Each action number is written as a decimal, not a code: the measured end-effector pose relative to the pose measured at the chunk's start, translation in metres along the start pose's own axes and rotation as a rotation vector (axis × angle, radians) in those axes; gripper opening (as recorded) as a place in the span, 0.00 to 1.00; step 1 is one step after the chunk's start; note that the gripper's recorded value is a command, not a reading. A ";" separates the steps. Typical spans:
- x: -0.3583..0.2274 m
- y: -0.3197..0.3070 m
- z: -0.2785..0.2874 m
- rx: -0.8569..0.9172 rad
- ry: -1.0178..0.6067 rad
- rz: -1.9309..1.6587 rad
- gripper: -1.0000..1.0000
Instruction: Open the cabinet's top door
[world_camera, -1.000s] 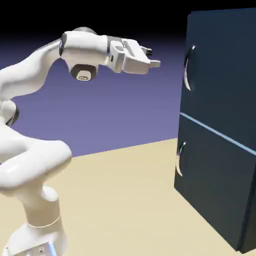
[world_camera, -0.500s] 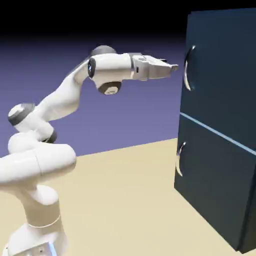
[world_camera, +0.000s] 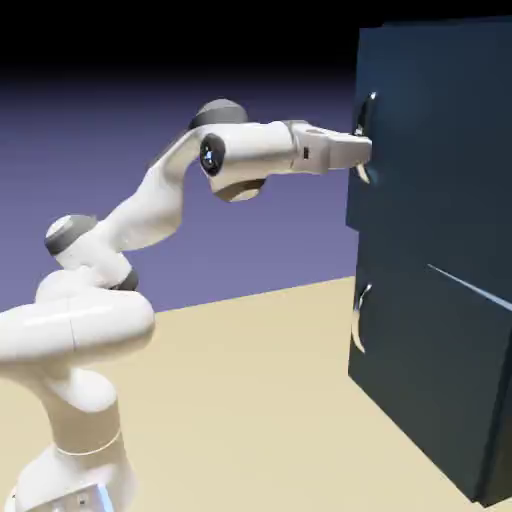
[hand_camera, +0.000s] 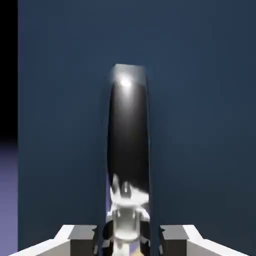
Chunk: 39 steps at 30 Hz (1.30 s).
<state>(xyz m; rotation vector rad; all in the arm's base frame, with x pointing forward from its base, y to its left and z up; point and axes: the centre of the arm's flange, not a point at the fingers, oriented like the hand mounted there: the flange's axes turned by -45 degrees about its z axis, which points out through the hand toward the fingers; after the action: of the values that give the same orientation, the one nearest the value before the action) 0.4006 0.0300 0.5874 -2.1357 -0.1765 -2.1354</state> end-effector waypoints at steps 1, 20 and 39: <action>0.000 0.004 -0.009 0.025 0.000 0.000 0.00; 0.000 0.098 -0.135 0.451 0.000 0.000 0.00; 0.000 0.234 -0.212 0.870 0.001 0.000 0.00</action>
<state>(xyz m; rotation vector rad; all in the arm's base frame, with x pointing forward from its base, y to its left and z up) 0.2302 -0.2353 0.5873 -1.5909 -0.9058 -1.5926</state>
